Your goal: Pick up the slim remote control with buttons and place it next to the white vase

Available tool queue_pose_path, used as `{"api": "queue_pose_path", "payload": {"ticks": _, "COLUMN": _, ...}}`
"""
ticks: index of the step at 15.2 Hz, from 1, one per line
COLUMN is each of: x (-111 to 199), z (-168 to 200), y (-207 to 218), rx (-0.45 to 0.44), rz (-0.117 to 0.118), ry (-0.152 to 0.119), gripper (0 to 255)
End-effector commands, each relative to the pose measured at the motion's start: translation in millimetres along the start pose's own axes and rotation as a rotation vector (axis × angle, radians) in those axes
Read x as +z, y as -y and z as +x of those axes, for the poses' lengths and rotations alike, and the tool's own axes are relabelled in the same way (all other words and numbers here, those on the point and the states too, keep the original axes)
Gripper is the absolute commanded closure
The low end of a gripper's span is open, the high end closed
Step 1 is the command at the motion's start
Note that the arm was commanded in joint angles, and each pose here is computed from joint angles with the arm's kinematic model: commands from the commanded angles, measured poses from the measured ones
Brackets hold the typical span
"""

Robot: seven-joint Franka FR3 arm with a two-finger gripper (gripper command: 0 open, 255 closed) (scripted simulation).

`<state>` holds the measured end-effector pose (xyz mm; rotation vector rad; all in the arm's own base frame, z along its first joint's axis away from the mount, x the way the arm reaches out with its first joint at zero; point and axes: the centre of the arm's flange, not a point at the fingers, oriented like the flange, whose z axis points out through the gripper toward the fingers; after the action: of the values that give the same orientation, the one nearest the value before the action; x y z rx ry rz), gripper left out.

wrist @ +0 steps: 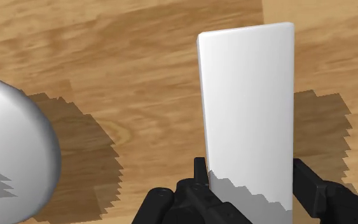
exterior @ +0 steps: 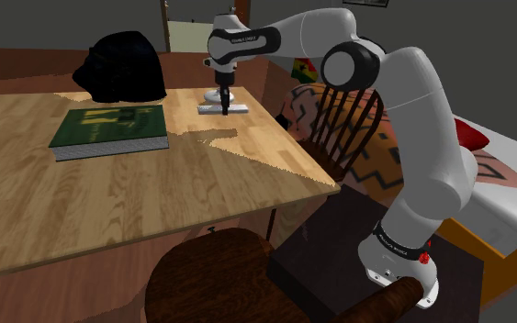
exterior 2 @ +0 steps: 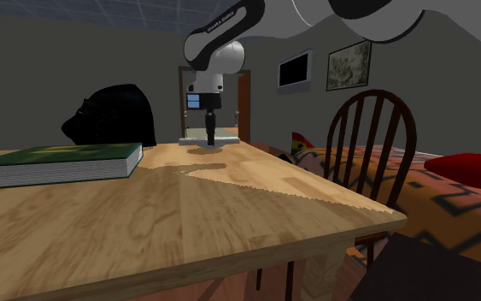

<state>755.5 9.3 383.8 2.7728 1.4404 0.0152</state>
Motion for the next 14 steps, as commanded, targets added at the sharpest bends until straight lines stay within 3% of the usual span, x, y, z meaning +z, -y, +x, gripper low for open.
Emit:
{"api": "queue_pose_path", "payload": {"ticks": 1, "x": 10.6, "z": -0.5, "y": 1.4, "rx": 0.000, "rz": -0.001, "ry": 0.000, "gripper": 255}}
{"api": "queue_pose_path", "payload": {"ticks": 7, "x": 44.9, "z": -0.5, "y": 2.0, "rx": 0.000, "rz": -0.001, "ry": 0.000, "gripper": 255}}
{"api": "queue_pose_path", "payload": {"ticks": 14, "x": 44.9, "z": -0.5, "y": 2.0, "rx": 0.000, "rz": -0.001, "ry": 0.000, "gripper": 255}}
